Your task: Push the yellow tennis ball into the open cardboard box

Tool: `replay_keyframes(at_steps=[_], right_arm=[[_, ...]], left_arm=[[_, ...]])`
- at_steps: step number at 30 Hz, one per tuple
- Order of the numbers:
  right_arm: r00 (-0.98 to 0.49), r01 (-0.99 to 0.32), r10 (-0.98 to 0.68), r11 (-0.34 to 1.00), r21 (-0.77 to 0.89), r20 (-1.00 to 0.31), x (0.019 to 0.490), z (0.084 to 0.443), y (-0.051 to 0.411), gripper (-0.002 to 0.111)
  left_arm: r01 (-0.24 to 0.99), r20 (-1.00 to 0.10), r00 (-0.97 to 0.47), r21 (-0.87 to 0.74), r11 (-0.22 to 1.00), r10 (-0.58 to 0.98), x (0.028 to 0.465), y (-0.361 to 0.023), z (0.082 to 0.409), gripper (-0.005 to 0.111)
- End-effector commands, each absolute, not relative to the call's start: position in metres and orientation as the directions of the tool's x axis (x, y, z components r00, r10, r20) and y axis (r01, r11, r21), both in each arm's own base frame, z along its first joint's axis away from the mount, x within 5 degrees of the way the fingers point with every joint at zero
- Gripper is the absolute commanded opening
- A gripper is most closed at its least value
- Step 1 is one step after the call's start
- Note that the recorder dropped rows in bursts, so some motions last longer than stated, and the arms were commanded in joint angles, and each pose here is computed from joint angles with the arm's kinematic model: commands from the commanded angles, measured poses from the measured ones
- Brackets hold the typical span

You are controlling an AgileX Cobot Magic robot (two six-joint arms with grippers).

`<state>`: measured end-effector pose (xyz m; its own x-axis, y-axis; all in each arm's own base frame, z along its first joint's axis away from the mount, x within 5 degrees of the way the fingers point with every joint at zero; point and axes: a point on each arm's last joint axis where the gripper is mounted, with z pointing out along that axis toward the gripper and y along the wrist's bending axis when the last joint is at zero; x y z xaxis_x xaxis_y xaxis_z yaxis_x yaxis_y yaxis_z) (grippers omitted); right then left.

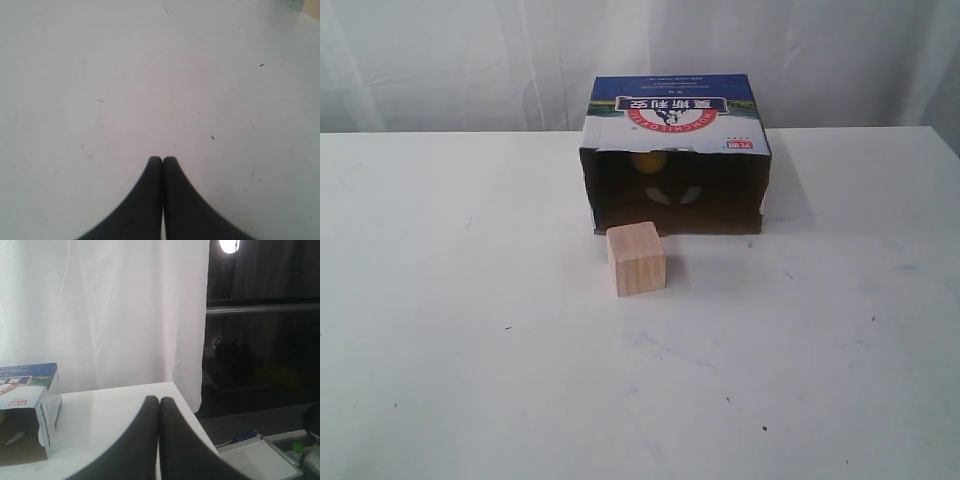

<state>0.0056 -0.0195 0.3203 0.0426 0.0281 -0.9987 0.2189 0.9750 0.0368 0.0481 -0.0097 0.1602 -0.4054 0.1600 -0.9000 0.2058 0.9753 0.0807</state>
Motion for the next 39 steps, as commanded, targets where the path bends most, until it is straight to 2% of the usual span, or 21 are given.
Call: replay_keyframes(at_steps=[1,5,11,16,19,21,26,39], right_arm=[[0.018,0.232,-0.041,0.972,-0.036,-0.999,0.005,0.318,-0.020,0.000],[0.025,0.201,-0.143,0.970,-0.135,-0.989,0.014,0.310,-0.017,0.000],[-0.072,0.000,-0.201,0.980,-0.201,-0.977,0.039,0.256,-0.001,0.000],[-0.104,-0.004,-0.143,0.990,-0.144,-0.984,0.052,0.215,-0.001,0.000],[-0.192,0.002,-0.047,0.999,-0.048,-0.980,0.055,0.188,-0.001,0.000],[-0.247,0.024,0.006,1.000,0.000,-0.969,0.054,0.183,-0.002,0.000],[-0.248,0.011,-0.098,0.995,-0.104,-0.964,0.054,0.183,-0.003,0.000],[-0.254,0.011,-0.098,0.995,-0.104,-0.962,0.053,0.182,-0.003,0.000]], left_arm=[[0.218,-0.890,-0.428,0.065,0.974,0.156,0.047,-0.011,0.158,0.000],[0.218,-0.890,-0.428,0.065,0.974,0.156,0.047,-0.011,0.158,0.000],[0.218,-0.890,-0.428,0.065,0.974,0.156,0.047,-0.011,0.158,0.000],[0.218,-0.890,-0.428,0.065,0.974,0.156,0.047,-0.011,0.158,0.000],[0.218,-0.890,-0.428,0.065,0.974,0.156,0.047,-0.011,0.158,0.000],[0.218,-0.890,-0.428,0.065,0.974,0.156,0.047,-0.011,0.158,0.000],[0.218,-0.890,-0.428,0.065,0.974,0.156,0.047,-0.011,0.158,0.000],[0.218,-0.890,-0.428,0.065,0.974,0.156,0.047,-0.011,0.158,0.000]])
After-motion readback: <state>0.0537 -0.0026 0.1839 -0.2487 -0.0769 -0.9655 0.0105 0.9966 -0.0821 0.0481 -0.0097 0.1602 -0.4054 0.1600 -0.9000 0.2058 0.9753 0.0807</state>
